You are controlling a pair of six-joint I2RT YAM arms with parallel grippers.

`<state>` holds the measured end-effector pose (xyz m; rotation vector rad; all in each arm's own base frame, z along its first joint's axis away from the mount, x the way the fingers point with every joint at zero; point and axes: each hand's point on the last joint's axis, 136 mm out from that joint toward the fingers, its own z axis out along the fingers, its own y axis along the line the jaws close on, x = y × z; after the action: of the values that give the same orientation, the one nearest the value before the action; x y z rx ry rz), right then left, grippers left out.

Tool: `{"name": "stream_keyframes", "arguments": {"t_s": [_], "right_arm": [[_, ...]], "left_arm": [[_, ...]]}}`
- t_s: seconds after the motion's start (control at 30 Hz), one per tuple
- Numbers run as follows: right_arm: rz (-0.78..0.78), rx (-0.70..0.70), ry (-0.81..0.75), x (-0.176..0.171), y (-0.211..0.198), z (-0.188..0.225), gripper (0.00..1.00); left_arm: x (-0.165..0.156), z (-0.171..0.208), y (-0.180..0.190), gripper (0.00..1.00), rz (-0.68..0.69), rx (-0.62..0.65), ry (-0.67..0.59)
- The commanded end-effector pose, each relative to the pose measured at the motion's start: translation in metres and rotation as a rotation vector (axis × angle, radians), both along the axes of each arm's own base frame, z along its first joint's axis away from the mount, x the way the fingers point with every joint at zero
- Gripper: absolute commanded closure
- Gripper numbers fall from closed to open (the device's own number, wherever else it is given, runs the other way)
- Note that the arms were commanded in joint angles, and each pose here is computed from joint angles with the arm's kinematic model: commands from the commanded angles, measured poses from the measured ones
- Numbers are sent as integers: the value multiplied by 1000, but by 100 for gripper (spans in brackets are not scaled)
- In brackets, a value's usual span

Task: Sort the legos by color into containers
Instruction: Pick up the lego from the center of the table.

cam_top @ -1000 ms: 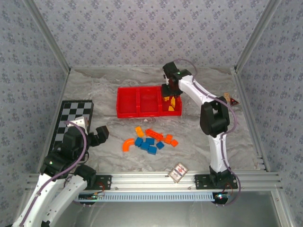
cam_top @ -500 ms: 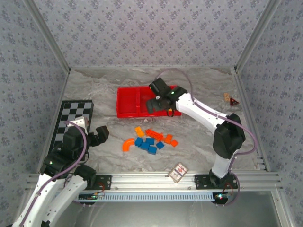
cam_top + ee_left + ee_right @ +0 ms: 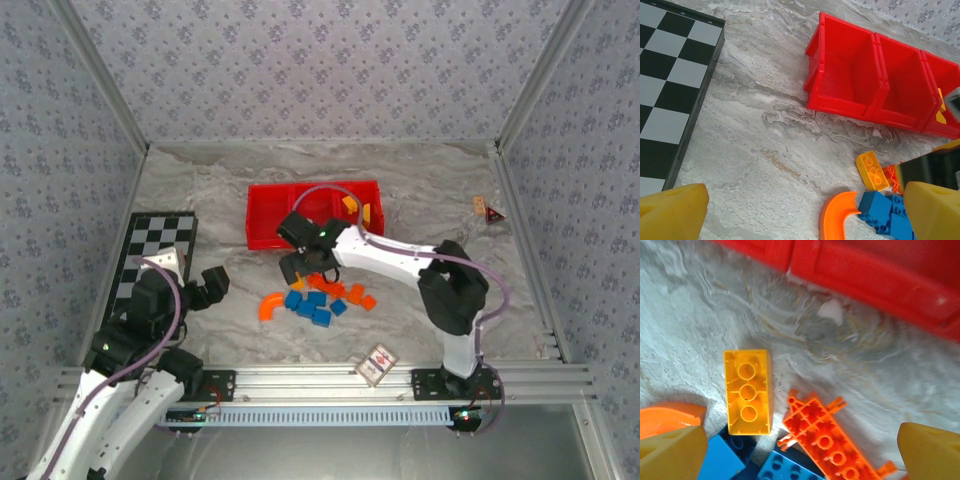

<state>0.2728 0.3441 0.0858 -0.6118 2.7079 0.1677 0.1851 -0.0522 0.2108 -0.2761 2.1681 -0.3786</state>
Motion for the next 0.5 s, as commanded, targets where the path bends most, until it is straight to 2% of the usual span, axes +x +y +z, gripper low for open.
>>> {"name": "stream_keyframes", "arguments": {"t_s": [0.0,0.17,0.47], "right_arm": [[-4,7,39,-10,18,-12,3],[52,-11,59,-17,39,-24,6],[136,-114,80,-16,46,-41,12]], "left_arm": [[0,2,-1,0,-15,8,-13],[-1,2,-1,0,-15,7,-14],[-1,2,0,0,-12,11,-18]]}}
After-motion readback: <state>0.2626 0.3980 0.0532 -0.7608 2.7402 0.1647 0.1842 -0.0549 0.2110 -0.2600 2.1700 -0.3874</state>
